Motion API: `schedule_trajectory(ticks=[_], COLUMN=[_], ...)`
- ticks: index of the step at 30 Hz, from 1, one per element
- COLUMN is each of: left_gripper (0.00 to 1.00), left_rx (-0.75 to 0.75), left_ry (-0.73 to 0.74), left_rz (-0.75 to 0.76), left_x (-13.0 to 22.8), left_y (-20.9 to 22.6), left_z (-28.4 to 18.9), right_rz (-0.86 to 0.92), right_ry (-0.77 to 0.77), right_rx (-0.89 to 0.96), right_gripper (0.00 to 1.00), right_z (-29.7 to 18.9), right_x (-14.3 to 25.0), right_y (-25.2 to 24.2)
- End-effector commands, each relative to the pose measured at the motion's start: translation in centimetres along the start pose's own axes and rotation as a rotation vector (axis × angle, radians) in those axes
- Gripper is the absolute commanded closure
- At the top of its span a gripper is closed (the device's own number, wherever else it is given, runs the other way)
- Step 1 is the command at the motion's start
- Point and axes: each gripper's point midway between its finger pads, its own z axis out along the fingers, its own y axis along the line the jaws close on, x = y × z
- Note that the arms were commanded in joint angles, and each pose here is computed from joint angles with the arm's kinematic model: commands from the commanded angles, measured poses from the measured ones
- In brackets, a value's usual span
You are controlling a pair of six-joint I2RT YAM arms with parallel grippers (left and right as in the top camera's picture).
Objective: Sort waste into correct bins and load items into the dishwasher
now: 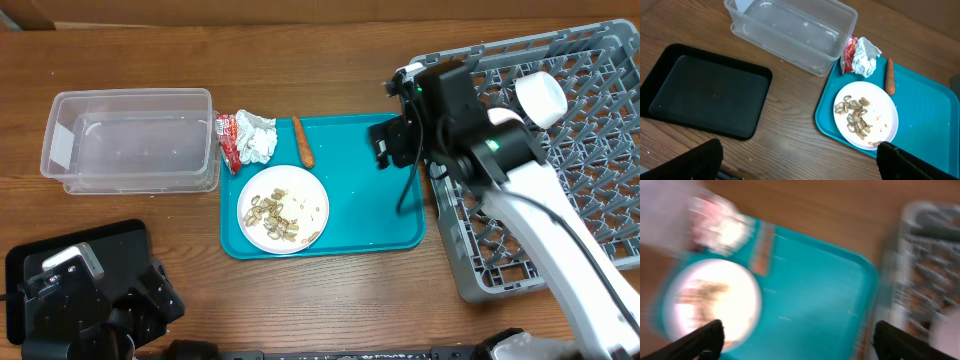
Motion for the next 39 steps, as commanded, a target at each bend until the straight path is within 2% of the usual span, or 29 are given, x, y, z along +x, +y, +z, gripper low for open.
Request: schedule_trajectory(ticks=[1, 5, 8, 11, 13, 19, 28, 33, 39], left_gripper=[0.0, 0.0, 0.0, 0.0, 0.0, 0.0, 0.0, 0.0, 0.0], left_rx=[0.011, 0.011, 0.011, 0.011, 0.011, 0.011, 0.011, 0.011, 0.011], left_ry=[-0.004, -0.005, -0.005, -0.005, -0.005, -0.004, -0.004, -0.004, -0.004], left_rz=[-0.013, -0.013, -0.013, -0.013, -0.013, -0.013, -0.013, -0.013, -0.013], left_x=[0.0, 0.0, 0.0, 0.0, 0.0, 0.0, 0.0, 0.0, 0.0], left_y=[-0.1, -0.1, -0.1, -0.1, -0.1, -0.1, -0.1, -0.1, -0.1], left_z=[-0.1, -0.1, -0.1, -0.1, -0.1, -0.1, -0.1, -0.1, -0.1], right_rz=[-0.035, -0.061, -0.044, -0.01, 0.015, 0.099, 0.015, -0.002, 0.014], right_ry=[-0.164, -0.219, -0.16, -0.087, -0.093, -0.161, -0.34, -0.445, -0.563], right_rx=[-0.287, -0.371, -0.378, -0.325, -0.296, -0.186, 0.066, 0.1, 0.095], right_gripper=[0.0, 0.0, 0.0, 0.0, 0.0, 0.0, 0.0, 0.0, 0.0], right_z=[-6.3, -8.9, -8.9, -8.4, -8.7, -12.1, -17.8, -16.4, -11.5], right_x=[-2.5, -2.9, -1.4, 0.3, 0.3, 0.7, 3.7, 7.2, 11.6], right_y=[5.8, 7.4, 7.4, 6.2, 5.0, 0.6, -2.3, -2.8, -3.6])
